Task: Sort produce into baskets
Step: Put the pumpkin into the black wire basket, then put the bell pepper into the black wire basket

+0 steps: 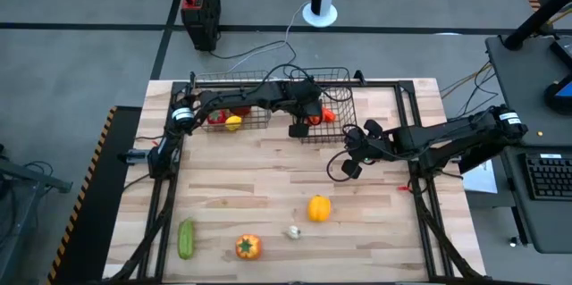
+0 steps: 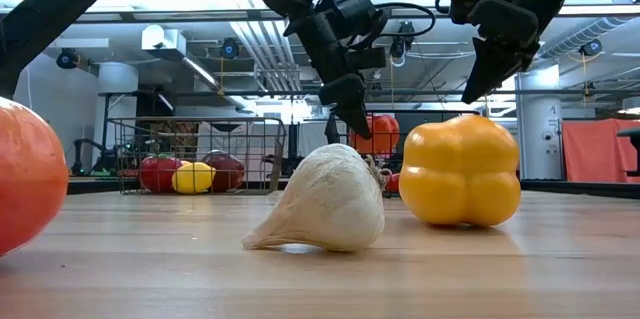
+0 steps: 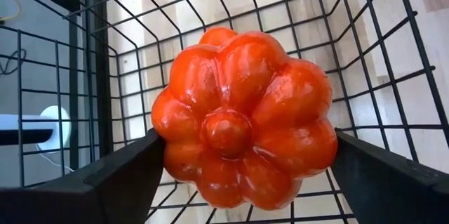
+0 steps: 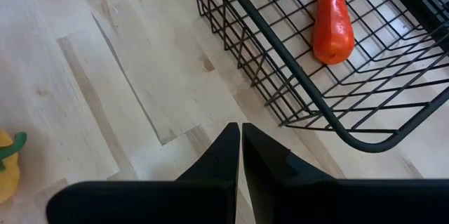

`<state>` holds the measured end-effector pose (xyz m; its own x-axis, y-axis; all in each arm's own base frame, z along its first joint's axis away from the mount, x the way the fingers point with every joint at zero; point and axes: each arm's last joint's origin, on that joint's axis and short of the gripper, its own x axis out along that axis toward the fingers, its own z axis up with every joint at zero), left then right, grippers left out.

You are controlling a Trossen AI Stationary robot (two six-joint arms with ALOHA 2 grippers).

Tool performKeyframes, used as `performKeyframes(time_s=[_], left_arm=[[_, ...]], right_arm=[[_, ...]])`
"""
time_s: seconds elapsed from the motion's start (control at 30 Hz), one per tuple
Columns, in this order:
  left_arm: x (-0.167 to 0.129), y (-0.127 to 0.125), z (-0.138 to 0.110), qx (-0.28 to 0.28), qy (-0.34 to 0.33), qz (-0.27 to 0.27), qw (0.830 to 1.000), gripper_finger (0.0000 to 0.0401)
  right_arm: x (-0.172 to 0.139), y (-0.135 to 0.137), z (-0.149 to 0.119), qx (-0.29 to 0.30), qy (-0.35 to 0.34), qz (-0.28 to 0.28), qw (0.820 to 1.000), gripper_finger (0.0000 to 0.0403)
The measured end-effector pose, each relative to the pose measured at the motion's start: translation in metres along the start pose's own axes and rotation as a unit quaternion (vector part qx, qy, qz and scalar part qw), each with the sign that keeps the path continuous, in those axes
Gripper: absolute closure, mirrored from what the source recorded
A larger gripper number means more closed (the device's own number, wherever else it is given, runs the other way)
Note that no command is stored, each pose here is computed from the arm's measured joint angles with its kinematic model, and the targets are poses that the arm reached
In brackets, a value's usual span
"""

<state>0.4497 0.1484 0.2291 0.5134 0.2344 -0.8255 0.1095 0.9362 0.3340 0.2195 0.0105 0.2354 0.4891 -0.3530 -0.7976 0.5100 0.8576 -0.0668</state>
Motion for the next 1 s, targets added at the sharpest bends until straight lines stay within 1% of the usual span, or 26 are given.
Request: performKeyframes(time_s=[0.23,0.47,0.53,0.67,0.77,0.8,0.87,1.0], left_arm=[[0.0,0.0,0.0,0.001,0.0,0.0,1.0,0.0005],[0.0,0.0,0.0,0.0,0.002,0.004,1.0,0.0012],[-0.001,0.001,0.0,0.001,0.012,0.021,1.0,0.0012],[-0.01,0.005,0.004,0.004,0.04,0.077,0.996,0.0012],[-0.025,0.011,0.014,0.003,0.041,0.093,0.995,0.0012],[-0.032,0.013,0.017,0.003,0.039,0.09,0.995,0.0012],[-0.047,0.015,0.023,0.0,0.032,0.064,0.997,0.0012],[-0.078,0.02,0.033,-0.032,0.007,0.014,0.999,0.0012]], right_arm=[[0.0,0.0,0.0,0.0,0.0,0.0,1.0,0.039],[0.0,0.0,0.0,0.0,0.0,0.0,1.0,0.039],[0.0,0.0,0.0,0.0,0.0,0.0,1.0,0.039],[0.0,0.0,0.0,0.0,0.0,0.0,1.0,0.039],[0.0,0.0,0.0,0.0,0.0,0.0,1.0,0.039],[0.0,0.0,0.0,0.0,0.0,0.0,1.0,0.039],[0.0,0.0,0.0,0.0,0.0,0.0,1.0,0.039],[0.0,0.0,0.0,0.0,0.0,0.0,1.0,0.039]])
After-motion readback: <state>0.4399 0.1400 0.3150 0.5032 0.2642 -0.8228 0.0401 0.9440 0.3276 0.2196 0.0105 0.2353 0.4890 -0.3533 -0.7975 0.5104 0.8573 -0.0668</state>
